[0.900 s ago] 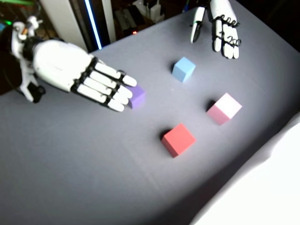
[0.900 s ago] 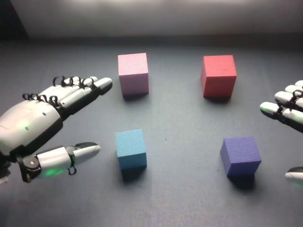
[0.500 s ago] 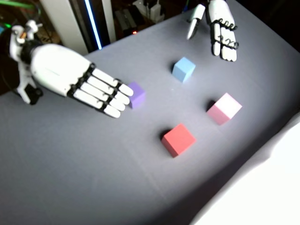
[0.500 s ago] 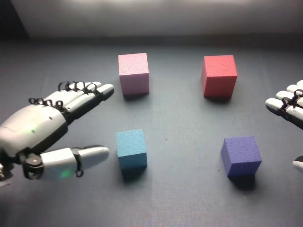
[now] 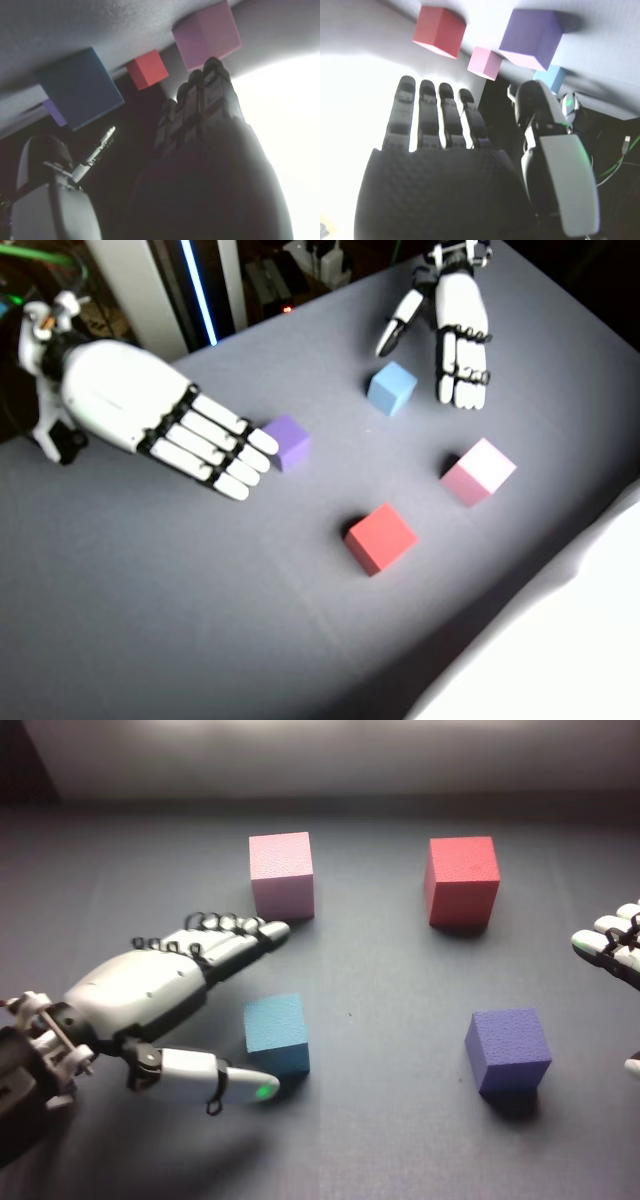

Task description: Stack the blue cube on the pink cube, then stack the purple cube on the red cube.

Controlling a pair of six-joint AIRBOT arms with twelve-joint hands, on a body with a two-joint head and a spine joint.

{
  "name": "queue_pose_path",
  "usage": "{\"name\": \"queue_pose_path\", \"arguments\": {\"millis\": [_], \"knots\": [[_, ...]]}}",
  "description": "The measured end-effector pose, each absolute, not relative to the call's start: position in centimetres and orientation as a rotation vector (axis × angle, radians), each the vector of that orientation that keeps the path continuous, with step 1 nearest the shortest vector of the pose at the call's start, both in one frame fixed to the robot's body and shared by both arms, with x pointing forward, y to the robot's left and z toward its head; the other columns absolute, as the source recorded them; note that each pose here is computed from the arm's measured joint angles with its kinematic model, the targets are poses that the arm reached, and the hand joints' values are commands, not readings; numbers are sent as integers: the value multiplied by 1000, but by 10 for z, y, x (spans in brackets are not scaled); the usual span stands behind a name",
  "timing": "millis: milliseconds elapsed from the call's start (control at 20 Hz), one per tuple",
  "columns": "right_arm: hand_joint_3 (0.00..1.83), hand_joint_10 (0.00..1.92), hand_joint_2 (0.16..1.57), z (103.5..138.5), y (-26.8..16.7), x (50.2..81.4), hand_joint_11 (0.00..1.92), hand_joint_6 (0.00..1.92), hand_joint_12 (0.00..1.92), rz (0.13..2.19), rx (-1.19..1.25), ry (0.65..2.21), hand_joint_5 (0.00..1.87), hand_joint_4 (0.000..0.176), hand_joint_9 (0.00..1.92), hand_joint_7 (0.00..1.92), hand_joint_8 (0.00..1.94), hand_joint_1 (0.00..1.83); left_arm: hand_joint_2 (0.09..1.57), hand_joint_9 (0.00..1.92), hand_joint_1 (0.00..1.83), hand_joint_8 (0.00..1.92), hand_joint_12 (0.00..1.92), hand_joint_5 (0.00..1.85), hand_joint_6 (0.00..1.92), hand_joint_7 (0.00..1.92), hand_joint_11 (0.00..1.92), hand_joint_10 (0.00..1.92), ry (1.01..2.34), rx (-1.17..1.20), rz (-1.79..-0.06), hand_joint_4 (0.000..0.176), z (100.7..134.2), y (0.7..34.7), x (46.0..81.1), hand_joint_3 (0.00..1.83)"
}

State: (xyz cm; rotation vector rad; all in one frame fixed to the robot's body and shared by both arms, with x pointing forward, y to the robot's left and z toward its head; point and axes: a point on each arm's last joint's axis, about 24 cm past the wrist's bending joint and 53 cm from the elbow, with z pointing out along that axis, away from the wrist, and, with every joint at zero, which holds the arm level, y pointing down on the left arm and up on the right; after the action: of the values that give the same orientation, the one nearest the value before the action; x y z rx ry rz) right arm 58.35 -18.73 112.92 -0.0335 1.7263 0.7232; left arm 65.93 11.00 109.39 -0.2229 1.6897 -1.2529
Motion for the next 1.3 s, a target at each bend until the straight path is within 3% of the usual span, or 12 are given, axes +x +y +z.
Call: {"name": "queue_pose_path", "arguments": {"millis": [150,250,300,350,400,450,550,600,750,1000,1200,1300], "knots": [[1,0,1375,1129,-190,584,0,0,0,719,-23,1725,0,0,0,0,0,423,1020,224,710,30,255,166,17,375,0,57,1699,-223,-1253,25,1091,103,665,2],[4,0,1381,1128,-192,585,0,0,0,714,-11,1727,0,0,0,0,0,394,1012,372,790,44,933,373,43,608,0,202,1704,-215,-1250,17,1088,101,666,1],[2,0,1378,1128,-192,585,0,0,0,714,-13,1728,0,0,0,0,0,333,1043,427,855,71,1038,528,100,724,0,257,1704,-216,-1252,0,1088,100,667,7],[2,0,1377,1128,-191,585,0,0,0,715,-17,1727,0,0,0,0,0,321,1065,478,867,84,1149,614,132,790,0,301,1706,-218,-1252,7,1088,99,668,9],[2,0,1379,1128,-191,585,0,0,0,715,-16,1727,0,0,0,0,0,347,1147,804,1154,1006,1689,767,857,924,530,1035,1709,-215,-1252,0,1087,98,668,4],[0,0,1375,1128,-192,585,0,0,0,714,-13,1727,0,0,0,0,0,352,1181,900,1212,1373,1875,823,940,876,816,1546,1702,-222,-1256,0,1089,98,669,3],[0,0,1371,1128,-193,586,0,0,0,712,-4,1727,0,0,0,0,0,327,1163,935,1155,1653,1919,892,1072,866,1009,1890,1684,-248,-1268,0,1092,100,671,0],[0,0,1360,1127,-194,585,0,0,0,709,-6,1729,0,0,0,0,0,377,1147,1343,1143,1910,1921,919,1082,1191,1453,1920,1678,-248,-1276,0,1094,100,672,0],[0,0,1364,1128,-194,585,0,0,0,709,-5,1727,0,0,0,0,0,425,1154,1447,1140,1921,1921,903,1107,1253,1581,1921,1665,-229,-1276,0,1102,100,673,1],[2,0,1382,1130,-195,585,0,0,0,711,1,1717,0,0,0,0,0,546,1209,1325,1061,1917,1921,800,1276,1080,1427,1921,1598,-201,-1278,0,1137,105,682,10],[4,0,1392,1130,-196,586,0,0,0,709,5,1716,0,0,0,0,0,493,1156,1112,1139,1921,1921,897,1106,904,1249,1921,1535,-195,-1261,0,1160,110,698,0],[3,0,1395,1130,-194,585,0,0,0,713,-2,1713,0,0,0,0,0,506,1149,1211,1141,1921,1921,910,1100,1024,1336,1921,1514,-216,-1235,0,1172,115,717,0]]}}
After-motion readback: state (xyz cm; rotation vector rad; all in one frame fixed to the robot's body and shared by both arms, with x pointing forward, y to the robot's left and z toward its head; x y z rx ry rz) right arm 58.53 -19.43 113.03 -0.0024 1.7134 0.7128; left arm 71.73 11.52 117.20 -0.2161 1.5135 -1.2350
